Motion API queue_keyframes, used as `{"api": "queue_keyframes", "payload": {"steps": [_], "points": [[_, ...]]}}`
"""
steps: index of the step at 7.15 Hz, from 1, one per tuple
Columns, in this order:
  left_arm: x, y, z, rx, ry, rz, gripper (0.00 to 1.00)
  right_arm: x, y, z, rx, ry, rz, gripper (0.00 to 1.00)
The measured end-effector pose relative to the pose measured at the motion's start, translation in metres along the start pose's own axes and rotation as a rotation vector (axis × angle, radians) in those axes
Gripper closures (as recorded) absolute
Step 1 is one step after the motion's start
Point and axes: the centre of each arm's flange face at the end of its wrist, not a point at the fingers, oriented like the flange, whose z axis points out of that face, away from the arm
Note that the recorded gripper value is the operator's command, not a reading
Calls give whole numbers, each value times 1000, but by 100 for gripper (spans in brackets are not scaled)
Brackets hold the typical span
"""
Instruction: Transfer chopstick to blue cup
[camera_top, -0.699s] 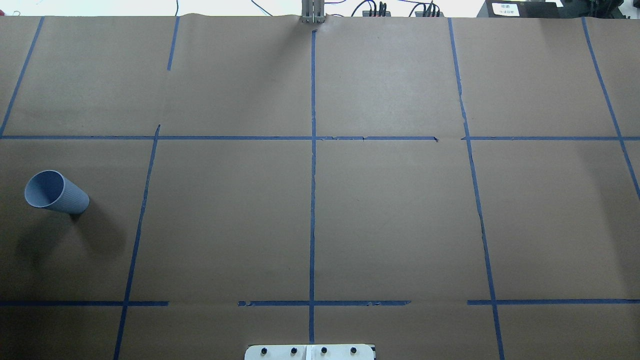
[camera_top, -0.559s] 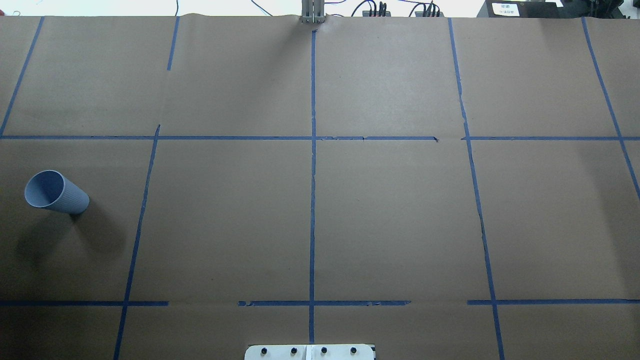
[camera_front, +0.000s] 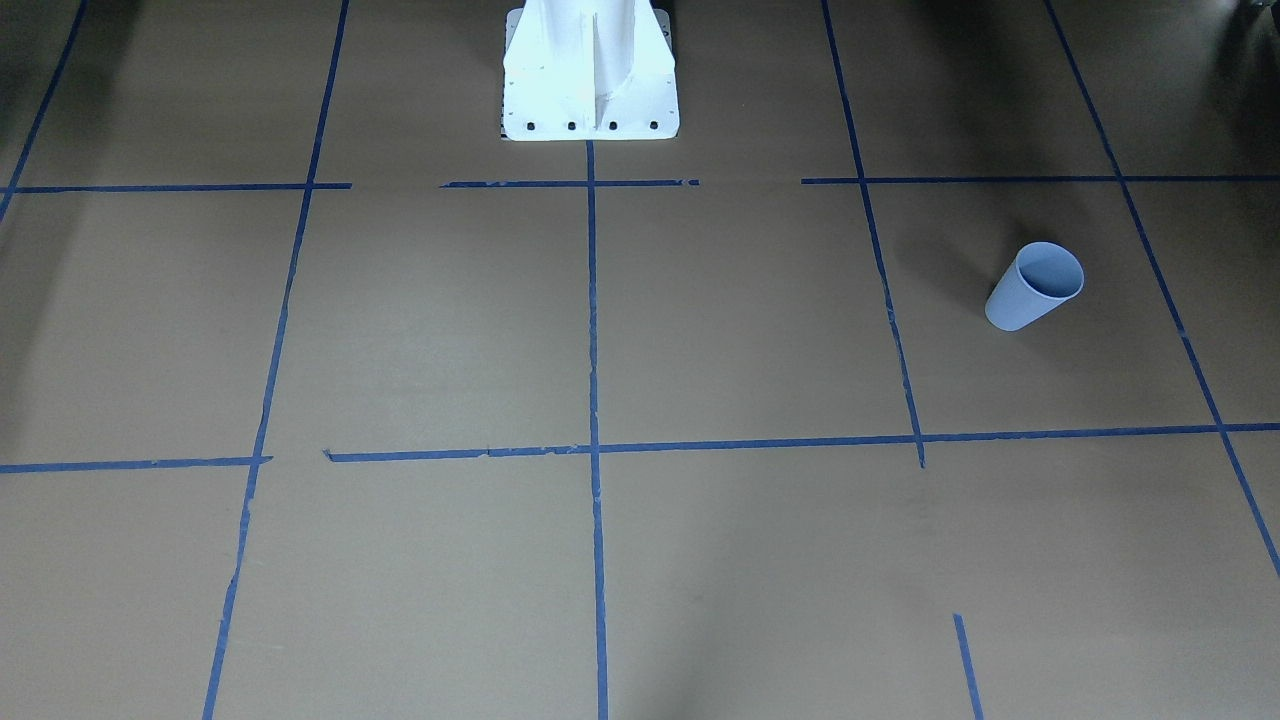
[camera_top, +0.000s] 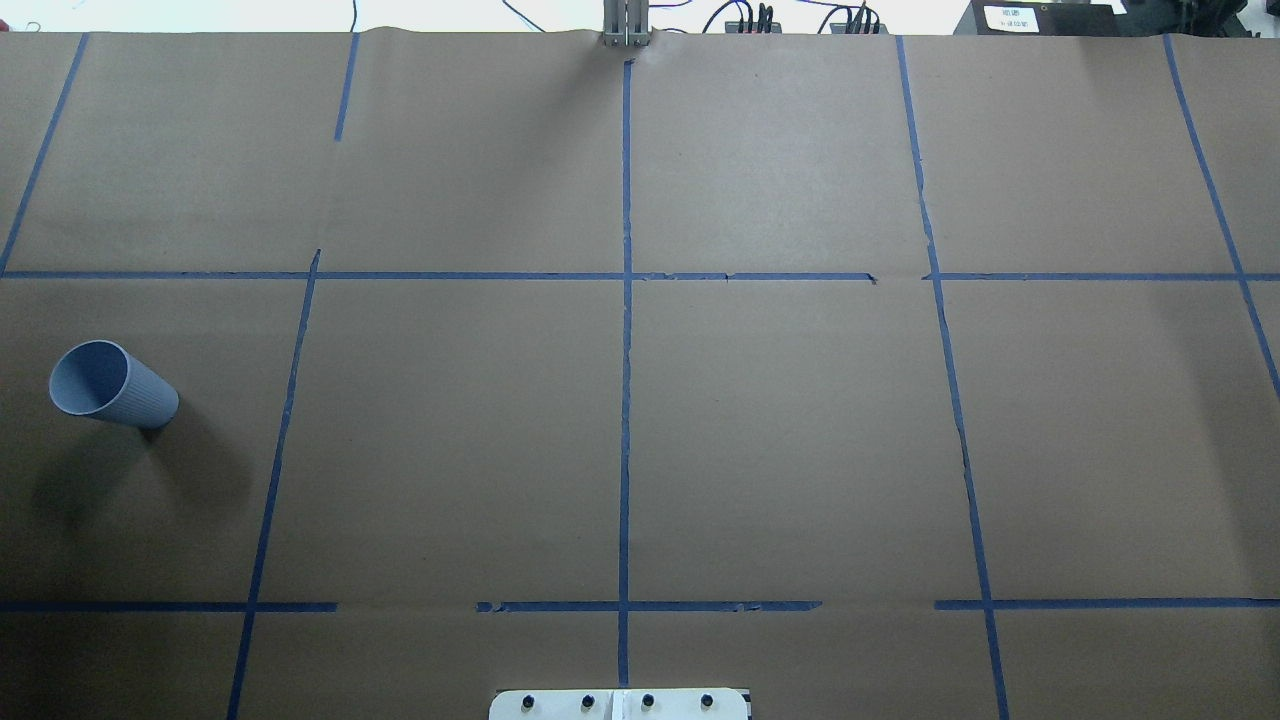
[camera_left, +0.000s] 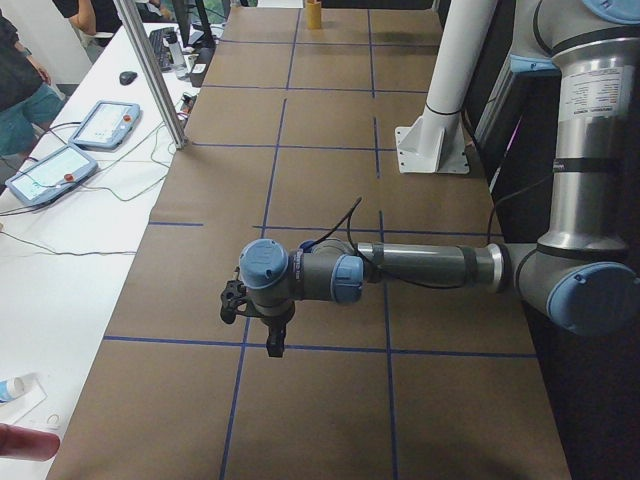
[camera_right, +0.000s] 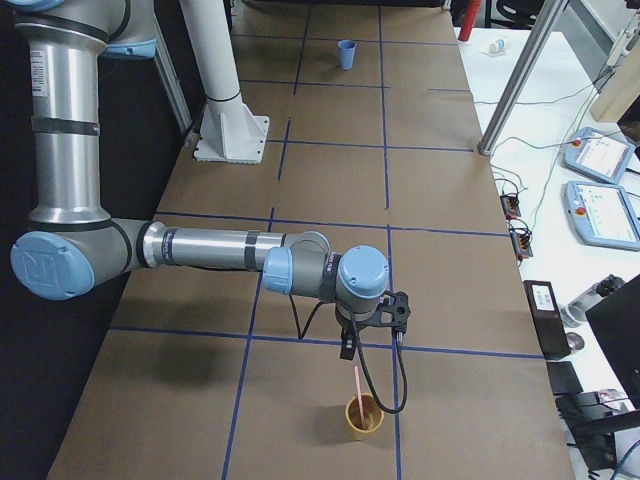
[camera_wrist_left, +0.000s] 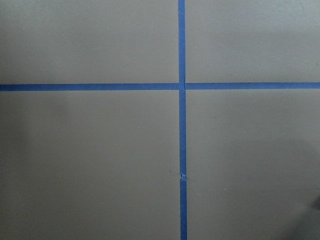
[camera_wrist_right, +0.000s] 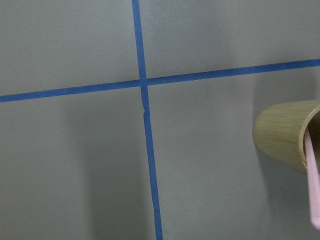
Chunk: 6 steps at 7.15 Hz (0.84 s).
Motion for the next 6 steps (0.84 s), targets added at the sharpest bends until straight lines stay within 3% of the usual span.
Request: {"api": "queue_keyframes", "payload": {"steps": [6], "points": [[8,-3,-7,17,2,16,0,0,0,0,0,0,0,0]]}}
